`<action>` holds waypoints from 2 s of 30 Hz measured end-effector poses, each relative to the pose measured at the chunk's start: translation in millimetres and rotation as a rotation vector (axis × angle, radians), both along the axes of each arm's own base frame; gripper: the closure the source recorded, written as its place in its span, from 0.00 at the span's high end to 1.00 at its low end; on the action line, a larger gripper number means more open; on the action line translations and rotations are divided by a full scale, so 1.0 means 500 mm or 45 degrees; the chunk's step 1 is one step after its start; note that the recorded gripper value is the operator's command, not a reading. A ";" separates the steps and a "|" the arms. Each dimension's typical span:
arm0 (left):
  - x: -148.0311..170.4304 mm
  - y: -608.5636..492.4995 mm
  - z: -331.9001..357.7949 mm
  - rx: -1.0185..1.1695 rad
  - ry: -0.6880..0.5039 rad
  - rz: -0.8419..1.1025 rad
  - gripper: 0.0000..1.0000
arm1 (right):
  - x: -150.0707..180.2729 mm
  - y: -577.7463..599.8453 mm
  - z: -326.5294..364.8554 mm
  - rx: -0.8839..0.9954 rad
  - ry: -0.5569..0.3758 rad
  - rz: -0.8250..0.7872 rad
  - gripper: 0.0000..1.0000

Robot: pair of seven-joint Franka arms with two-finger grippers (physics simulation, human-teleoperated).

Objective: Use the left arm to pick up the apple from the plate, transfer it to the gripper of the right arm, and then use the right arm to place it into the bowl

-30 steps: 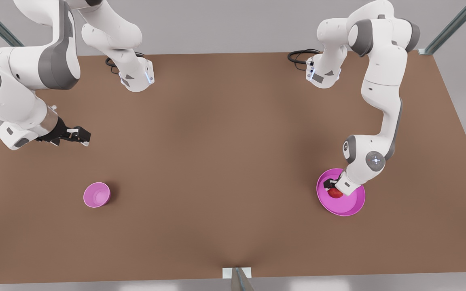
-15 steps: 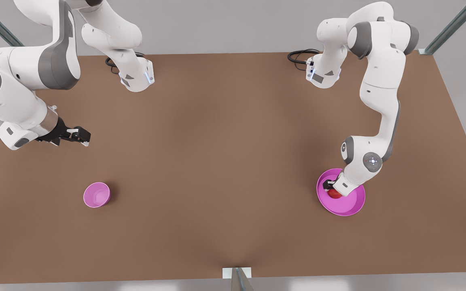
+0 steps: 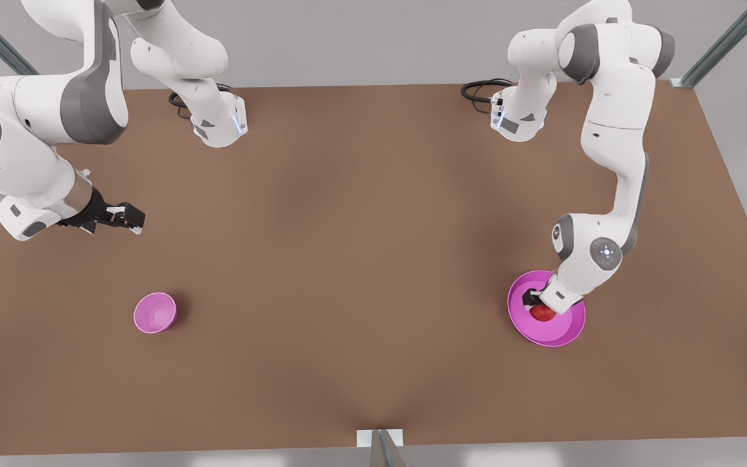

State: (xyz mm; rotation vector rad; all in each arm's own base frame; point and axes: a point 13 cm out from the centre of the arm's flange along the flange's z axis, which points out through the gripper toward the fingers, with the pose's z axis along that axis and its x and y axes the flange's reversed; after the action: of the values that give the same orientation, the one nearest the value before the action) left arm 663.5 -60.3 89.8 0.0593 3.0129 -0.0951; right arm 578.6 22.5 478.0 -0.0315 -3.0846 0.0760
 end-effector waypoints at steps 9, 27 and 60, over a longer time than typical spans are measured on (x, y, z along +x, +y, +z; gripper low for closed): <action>-0.018 -0.336 0.216 -0.220 -0.124 -0.244 0.82 | -0.001 0.006 0.001 0.002 0.000 0.006 1.00; -0.171 -0.961 0.275 -1.257 -0.127 -0.394 0.81 | 0.093 0.452 -0.185 0.939 0.195 -0.072 1.00; -0.174 -1.163 0.296 -1.235 -0.940 -1.241 0.80 | 0.090 0.615 -0.429 1.773 0.326 -0.304 1.00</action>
State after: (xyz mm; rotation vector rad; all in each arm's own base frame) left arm 576.5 -641.9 238.0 1.1146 1.7058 -1.2299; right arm 623.7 330.3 263.6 -0.2765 -2.1978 -1.7865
